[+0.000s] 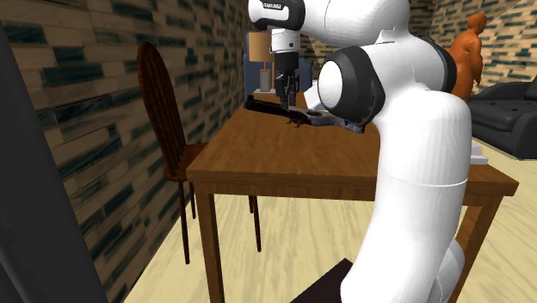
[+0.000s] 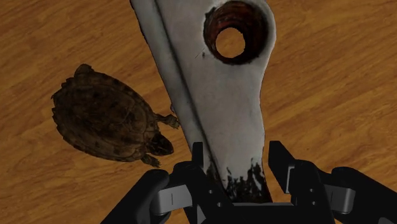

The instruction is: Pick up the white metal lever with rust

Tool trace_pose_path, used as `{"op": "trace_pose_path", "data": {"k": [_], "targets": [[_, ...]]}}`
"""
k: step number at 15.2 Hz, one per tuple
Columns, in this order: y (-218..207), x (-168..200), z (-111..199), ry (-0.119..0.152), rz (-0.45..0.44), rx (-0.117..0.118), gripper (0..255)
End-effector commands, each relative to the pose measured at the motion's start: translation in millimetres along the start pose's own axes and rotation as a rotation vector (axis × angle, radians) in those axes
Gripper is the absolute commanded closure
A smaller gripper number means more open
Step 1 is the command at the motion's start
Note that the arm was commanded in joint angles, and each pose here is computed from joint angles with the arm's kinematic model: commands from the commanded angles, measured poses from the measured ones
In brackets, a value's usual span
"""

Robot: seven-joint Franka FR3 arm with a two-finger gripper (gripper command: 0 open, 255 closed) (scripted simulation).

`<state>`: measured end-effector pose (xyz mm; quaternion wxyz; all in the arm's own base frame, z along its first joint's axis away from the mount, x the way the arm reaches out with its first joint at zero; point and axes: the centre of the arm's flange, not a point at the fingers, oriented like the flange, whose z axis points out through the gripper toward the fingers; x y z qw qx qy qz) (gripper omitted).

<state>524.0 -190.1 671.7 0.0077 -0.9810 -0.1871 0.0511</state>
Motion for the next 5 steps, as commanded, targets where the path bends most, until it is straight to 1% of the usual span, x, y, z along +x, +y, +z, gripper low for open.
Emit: {"op": "trace_pose_path", "data": {"k": [1,3,5], "targets": [[1,-1,-12,0.000,0.000,0.000,255],[1,-2,-23,0.000,0.000,0.000,255],[1,-2,-23,0.000,0.000,0.000,255]]}}
